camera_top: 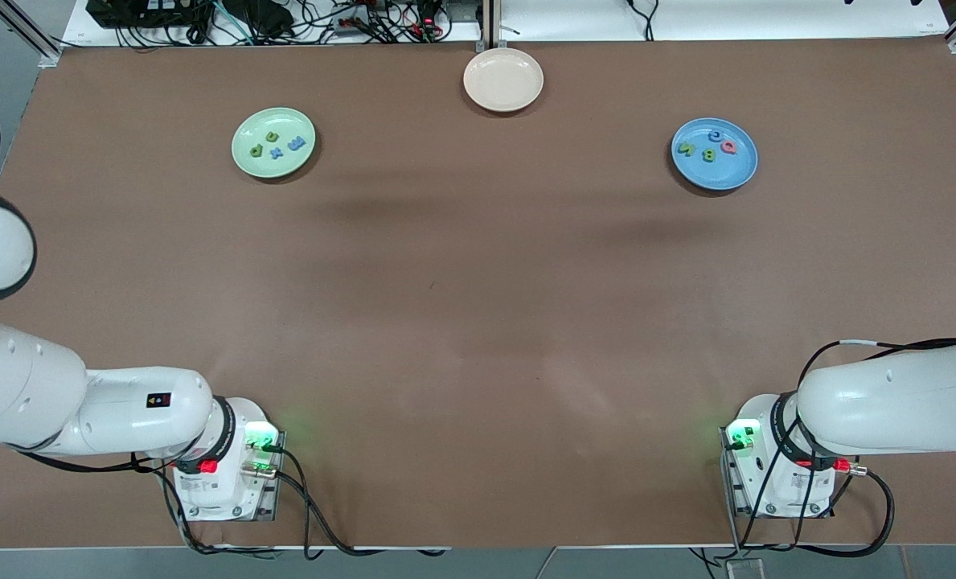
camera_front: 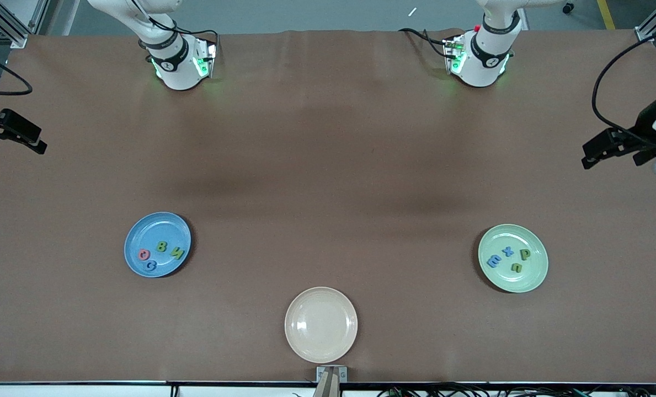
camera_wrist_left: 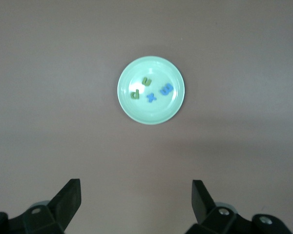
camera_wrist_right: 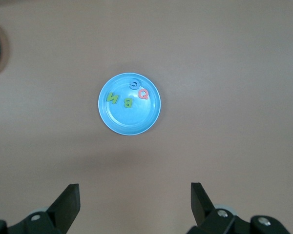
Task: Sort uppercase to blue plate, lowercase to green plate
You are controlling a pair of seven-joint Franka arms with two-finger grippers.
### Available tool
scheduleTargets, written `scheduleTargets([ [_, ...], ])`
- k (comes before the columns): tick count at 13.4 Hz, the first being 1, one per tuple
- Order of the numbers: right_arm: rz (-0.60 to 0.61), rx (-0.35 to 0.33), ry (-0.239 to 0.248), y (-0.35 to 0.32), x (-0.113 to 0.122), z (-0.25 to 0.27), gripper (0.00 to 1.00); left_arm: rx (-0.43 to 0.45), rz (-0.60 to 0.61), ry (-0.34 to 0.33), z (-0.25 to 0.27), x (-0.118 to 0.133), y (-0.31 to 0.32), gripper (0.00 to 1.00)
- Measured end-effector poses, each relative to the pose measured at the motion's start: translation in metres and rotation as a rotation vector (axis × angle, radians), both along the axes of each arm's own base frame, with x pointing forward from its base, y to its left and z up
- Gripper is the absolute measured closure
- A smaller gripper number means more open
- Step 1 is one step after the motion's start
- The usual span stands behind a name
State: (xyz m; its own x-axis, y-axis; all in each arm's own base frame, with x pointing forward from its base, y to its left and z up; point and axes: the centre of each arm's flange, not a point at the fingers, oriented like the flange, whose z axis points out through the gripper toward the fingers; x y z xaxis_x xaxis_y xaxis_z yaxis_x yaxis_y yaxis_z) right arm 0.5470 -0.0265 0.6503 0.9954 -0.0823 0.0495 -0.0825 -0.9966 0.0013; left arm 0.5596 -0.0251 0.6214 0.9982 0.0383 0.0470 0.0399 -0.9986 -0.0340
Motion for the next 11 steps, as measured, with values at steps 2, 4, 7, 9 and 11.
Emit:
scheduleTargets([
  [2, 0.0, 0.0, 0.0, 0.0, 0.0, 0.0, 0.0, 0.004, -0.016, 0.012, 0.001, -0.017, -0.01, 0.0],
  [4, 0.0, 0.0, 0.0, 0.0, 0.0, 0.0, 0.0, 0.008, -0.037, 0.018, 0.001, -0.031, -0.022, 0.0],
  [7, 0.0, 0.0, 0.0, 0.0, 0.0, 0.0, 0.0, 0.01, -0.066, 0.011, 0.006, -0.045, -0.039, 0.0],
  [9, 0.0, 0.0, 0.0, 0.0, 0.0, 0.0, 0.0, -0.002, -0.072, 0.005, 0.01, -0.049, -0.043, 0.0],
  [11, 0.0, 0.0, 0.0, 0.0, 0.0, 0.0, 0.0, -0.013, -0.07, 0.008, 0.01, -0.051, -0.043, 0.0],
])
